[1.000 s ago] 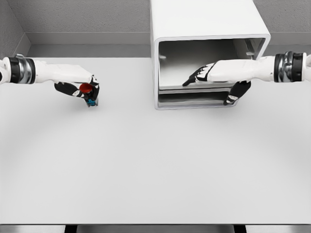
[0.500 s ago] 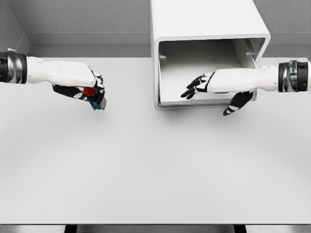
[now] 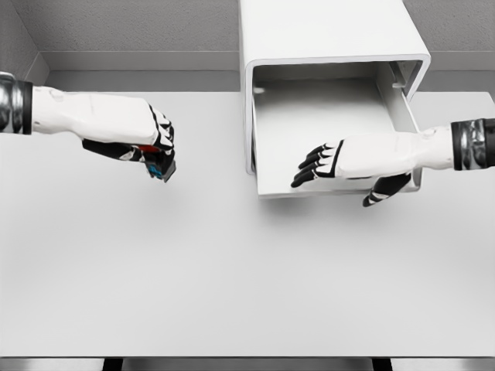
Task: Slide open multi-storey tabletop storage cabinets and put open load switch and slide close multi-storey tabletop storage cabinets
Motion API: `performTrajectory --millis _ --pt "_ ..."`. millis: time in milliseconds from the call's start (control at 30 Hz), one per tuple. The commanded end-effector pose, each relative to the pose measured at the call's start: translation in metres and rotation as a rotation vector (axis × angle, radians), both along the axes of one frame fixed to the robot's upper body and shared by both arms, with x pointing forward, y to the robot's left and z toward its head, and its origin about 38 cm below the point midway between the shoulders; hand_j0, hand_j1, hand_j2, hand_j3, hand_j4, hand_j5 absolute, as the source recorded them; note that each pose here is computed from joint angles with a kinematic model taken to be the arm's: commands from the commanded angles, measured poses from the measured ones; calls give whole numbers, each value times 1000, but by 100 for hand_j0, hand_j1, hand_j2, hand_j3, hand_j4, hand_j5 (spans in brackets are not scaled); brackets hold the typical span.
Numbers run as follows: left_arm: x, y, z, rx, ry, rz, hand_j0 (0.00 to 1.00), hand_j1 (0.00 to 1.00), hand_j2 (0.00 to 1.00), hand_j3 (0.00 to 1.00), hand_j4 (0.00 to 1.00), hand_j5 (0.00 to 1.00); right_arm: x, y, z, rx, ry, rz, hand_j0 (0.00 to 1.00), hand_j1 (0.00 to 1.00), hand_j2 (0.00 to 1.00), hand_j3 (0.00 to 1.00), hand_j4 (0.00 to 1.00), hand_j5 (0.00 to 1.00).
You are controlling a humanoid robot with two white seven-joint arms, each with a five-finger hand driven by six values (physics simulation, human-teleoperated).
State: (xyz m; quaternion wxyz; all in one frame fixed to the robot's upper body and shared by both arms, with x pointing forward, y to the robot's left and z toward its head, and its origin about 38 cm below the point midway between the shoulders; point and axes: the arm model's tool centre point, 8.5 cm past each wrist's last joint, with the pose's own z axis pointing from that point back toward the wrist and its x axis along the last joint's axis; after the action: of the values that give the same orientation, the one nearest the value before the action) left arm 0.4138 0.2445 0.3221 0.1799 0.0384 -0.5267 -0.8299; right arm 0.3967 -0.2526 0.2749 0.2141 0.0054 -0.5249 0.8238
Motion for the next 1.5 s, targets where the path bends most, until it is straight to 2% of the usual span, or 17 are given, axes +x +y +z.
performTrajectory --millis 0,200,400,467,667,800,1167,1467 --pt "-3 -3 2 -12 3 -11 41 41 41 41 41 41 -3 -3 2 1 0 -5 100 100 100 100 100 100" --pt "-5 -9 23 -26 -33 -31 41 41 41 41 41 41 -8 -2 -2 0 13 4 100 100 100 100 100 100" --pt "-6 -14 32 -39 -46 -46 41 41 41 41 41 41 -10 -15 -1 -7 14 -24 100 100 100 100 100 100" --pt "-6 -17 36 -44 -52 -56 41 41 41 41 41 41 -9 -15 4 11 4 -30 100 100 100 100 100 100" --pt "-6 -32 49 -52 -81 -93 41 41 41 41 41 41 -9 -31 21 84 19 -83 100 100 100 100 100 100" --pt "-6 -37 63 -53 -116 -107 41 41 41 41 41 41 -10 -29 18 87 28 -81 100 100 100 100 100 100" --pt "-8 -84 77 -69 -148 -218 41 41 41 41 41 41 -13 -28 5 76 63 -77 100 100 100 100 100 100" --pt "-9 -124 86 -78 -168 -302 41 41 41 41 41 41 -13 -27 5 77 63 -76 100 100 100 100 100 100"
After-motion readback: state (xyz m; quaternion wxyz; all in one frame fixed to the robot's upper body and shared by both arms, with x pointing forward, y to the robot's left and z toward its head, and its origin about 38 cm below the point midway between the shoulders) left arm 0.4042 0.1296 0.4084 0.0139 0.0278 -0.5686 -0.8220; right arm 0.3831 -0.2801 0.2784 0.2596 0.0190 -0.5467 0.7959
